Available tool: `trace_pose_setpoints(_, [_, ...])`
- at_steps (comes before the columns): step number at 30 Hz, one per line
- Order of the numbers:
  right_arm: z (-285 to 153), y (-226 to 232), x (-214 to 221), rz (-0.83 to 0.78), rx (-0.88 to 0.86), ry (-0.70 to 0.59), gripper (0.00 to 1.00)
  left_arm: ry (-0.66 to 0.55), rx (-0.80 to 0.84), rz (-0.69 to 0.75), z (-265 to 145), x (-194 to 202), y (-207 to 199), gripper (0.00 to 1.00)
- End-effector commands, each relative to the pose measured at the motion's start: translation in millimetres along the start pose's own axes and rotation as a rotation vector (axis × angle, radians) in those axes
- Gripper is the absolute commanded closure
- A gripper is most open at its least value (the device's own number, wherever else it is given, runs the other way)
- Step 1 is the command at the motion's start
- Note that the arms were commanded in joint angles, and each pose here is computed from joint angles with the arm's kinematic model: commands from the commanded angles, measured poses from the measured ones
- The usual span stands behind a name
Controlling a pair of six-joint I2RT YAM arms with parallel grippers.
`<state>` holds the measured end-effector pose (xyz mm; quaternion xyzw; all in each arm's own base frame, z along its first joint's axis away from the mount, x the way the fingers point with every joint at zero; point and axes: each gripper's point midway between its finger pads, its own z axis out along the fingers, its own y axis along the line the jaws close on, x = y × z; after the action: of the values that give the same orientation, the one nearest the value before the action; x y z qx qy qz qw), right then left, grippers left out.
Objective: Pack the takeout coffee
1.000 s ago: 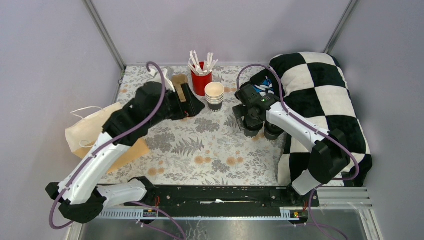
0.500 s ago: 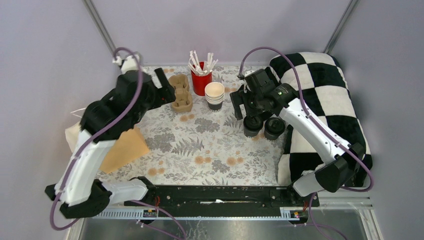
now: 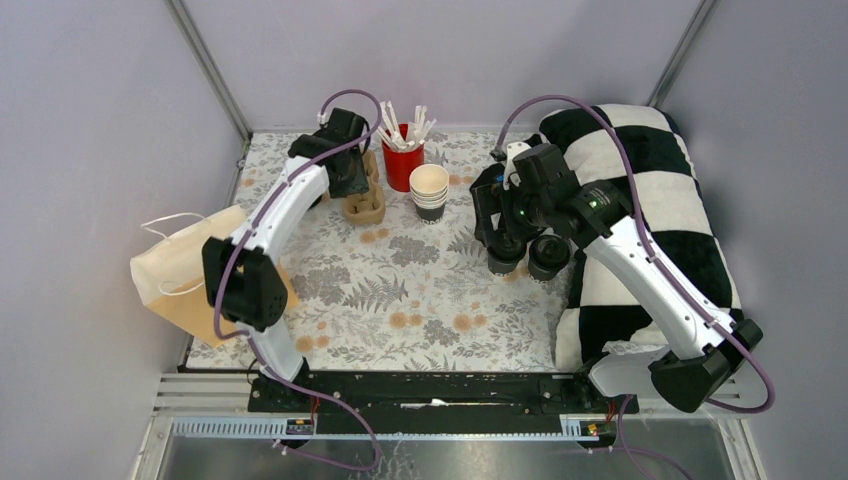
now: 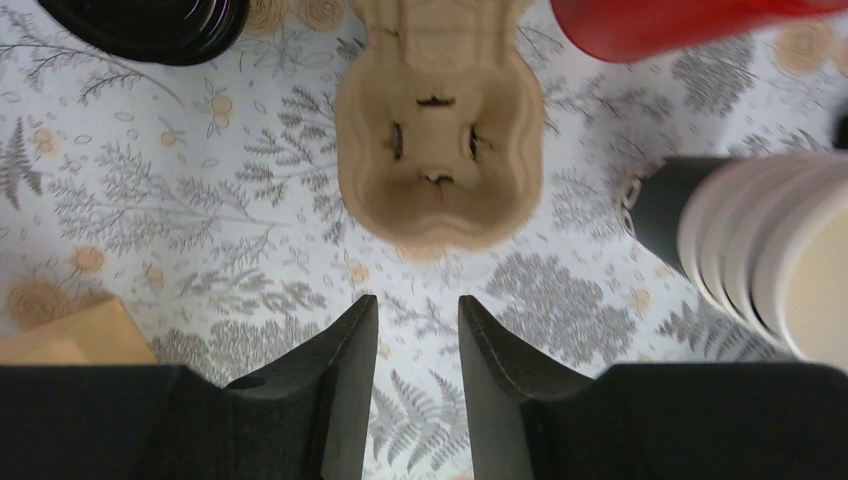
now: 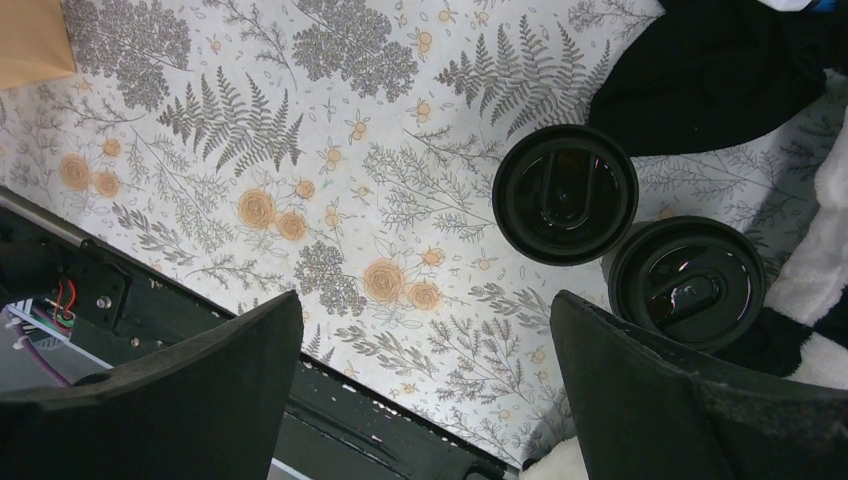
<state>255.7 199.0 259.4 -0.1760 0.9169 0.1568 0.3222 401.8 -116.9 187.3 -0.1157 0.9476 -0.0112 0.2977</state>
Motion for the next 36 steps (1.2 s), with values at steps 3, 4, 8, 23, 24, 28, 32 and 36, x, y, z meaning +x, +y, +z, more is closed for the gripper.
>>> trace_pose_setpoints(3, [9,-2,11,0.005,-0.004,0.026,0.00,-0.069,0.096,-0.028,49,-58,-2,0.63])
trace_pose_setpoints(4, [11,-2,10,-0.004,-0.001,0.030,0.00,-0.061,0.087,-0.031,59,-61,2,0.63])
trace_pose_setpoints(8, [17,-4,5,-0.028,0.004,0.035,0.00,-0.020,0.116,-0.028,92,-64,6,0.64])
trace_pose_setpoints(23, [27,-12,3,-0.040,0.009,0.042,0.00,0.009,0.160,-0.087,129,-79,14,0.78])
trace_pose_setpoints(24, [28,-13,3,-0.038,0.009,0.043,0.00,0.012,0.157,-0.088,131,-78,15,0.77])
trace_pose_setpoints(28, [29,-12,3,-0.031,0.007,0.044,0.00,0.025,0.147,-0.082,136,-74,16,0.76])
trace_pose_setpoints(32, [30,-12,3,-0.026,0.004,0.045,0.00,0.027,0.134,-0.079,137,-72,19,0.76])
trace_pose_setpoints(36, [30,-11,3,-0.023,-0.003,0.044,0.00,0.030,0.115,-0.064,137,-70,24,0.72])
